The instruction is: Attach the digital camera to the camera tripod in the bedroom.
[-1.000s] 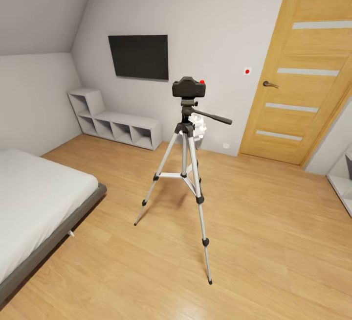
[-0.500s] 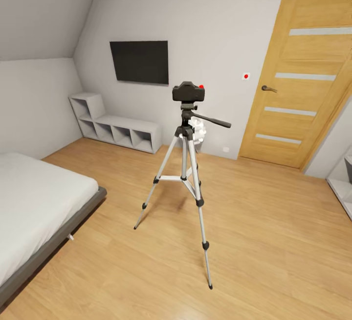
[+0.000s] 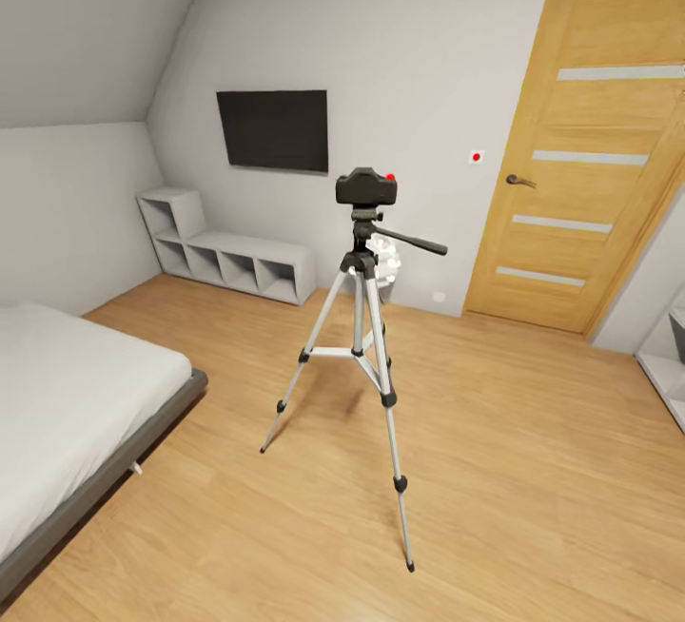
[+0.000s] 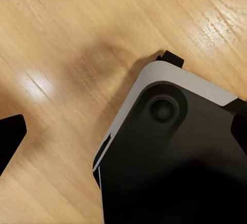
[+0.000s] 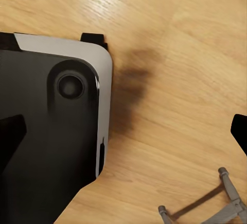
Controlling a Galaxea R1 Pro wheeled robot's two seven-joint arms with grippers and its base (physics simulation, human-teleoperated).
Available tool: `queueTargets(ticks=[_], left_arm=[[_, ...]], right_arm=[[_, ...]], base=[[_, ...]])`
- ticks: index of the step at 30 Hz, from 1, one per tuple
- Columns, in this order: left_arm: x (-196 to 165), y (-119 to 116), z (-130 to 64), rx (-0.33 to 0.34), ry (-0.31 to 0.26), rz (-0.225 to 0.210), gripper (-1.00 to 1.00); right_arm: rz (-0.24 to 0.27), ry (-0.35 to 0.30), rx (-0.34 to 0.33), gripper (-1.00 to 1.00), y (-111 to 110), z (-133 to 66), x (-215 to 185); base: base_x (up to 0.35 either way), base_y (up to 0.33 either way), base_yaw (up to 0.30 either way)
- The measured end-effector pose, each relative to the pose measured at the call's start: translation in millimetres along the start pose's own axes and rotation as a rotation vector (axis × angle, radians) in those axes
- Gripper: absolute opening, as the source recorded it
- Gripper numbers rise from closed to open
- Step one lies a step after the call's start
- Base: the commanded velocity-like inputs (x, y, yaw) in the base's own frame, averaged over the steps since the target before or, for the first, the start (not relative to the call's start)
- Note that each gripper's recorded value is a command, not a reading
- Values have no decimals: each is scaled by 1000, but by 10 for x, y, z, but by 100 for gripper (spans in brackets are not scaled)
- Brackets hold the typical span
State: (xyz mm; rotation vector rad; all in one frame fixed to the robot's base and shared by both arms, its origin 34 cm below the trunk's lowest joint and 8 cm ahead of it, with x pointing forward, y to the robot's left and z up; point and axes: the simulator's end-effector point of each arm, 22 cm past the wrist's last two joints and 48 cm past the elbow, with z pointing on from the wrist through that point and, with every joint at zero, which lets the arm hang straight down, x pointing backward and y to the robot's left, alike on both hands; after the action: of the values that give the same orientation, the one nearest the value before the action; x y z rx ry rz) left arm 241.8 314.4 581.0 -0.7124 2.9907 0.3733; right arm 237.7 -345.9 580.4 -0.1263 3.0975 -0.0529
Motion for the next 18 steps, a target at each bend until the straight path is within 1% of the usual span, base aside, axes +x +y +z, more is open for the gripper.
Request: queueTargets(ticks=[18], left_arm=[[-102, -42, -35, 13, -25, -8, 100]], right_arm=[[0, -10, -7, 100, 17, -26, 5]], base=[[0, 0, 0]])
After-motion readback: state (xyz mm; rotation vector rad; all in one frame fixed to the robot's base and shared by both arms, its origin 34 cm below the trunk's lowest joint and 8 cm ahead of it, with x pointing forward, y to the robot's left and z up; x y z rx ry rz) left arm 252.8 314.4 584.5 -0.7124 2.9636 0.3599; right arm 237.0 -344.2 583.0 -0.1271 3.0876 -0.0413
